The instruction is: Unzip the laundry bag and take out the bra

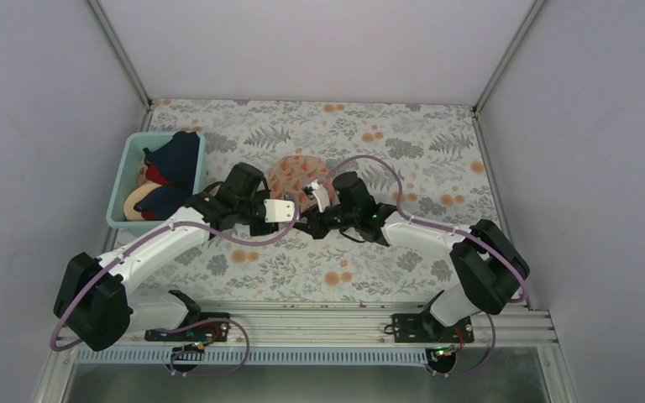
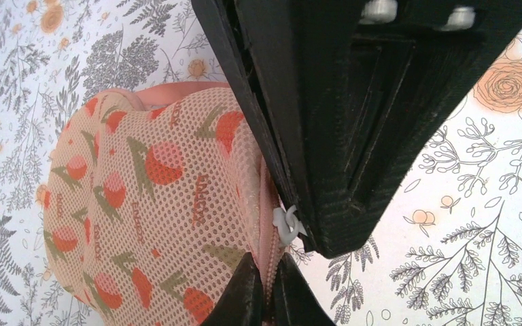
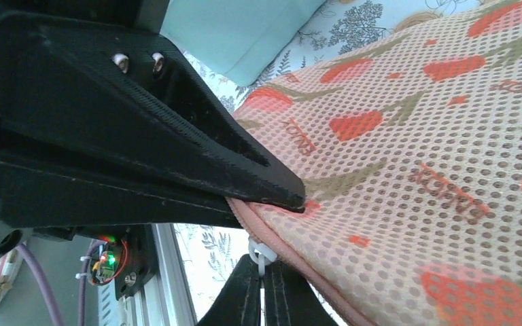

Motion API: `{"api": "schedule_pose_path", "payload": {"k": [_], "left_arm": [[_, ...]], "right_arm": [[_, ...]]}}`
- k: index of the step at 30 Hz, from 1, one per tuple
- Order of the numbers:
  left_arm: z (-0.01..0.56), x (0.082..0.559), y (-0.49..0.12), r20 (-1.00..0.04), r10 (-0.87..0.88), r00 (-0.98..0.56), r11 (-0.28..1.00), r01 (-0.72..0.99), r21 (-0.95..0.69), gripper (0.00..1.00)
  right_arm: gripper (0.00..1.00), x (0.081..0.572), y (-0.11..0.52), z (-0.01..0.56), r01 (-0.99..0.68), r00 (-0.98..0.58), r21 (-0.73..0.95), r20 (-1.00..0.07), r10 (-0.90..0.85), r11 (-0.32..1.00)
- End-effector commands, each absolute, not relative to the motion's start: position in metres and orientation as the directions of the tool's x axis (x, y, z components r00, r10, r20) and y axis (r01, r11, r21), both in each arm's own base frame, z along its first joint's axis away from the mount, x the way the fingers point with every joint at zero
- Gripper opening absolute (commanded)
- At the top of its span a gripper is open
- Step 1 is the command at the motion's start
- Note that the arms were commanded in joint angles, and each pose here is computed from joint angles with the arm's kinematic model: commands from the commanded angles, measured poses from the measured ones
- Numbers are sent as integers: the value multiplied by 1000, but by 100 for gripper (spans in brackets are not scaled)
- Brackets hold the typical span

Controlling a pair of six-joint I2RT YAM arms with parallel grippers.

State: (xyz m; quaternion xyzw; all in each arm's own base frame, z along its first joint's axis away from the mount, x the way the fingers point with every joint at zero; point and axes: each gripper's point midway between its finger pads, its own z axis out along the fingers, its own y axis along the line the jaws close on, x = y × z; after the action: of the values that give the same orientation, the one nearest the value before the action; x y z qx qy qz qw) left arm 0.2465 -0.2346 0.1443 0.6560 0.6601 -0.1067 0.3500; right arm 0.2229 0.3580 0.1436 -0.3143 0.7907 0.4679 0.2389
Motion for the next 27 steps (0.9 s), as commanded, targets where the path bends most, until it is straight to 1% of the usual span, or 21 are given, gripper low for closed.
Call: {"api": "schedule_pose_path", "payload": {"k": [1,15,24,27], "left_arm": [[142,248,-232,-592,799,107,123,934,335,2],[140,247,-227,-573,812,110,120,929,349,2],[143,247,-218,-554,826,105,126,924,362,2],[135,256,-206,-531,842,95,141,911,387,2]], "right_arm": [[4,237,346,148,-727,-672,546,-692,-265,416],[4,265,283,132,-661,-705,517,-676,-214,544],[4,272,264,125,-641,-723,527,-660,-206,558],[4,269,267,121,-628,-741,552,-640,-205,549]]}}
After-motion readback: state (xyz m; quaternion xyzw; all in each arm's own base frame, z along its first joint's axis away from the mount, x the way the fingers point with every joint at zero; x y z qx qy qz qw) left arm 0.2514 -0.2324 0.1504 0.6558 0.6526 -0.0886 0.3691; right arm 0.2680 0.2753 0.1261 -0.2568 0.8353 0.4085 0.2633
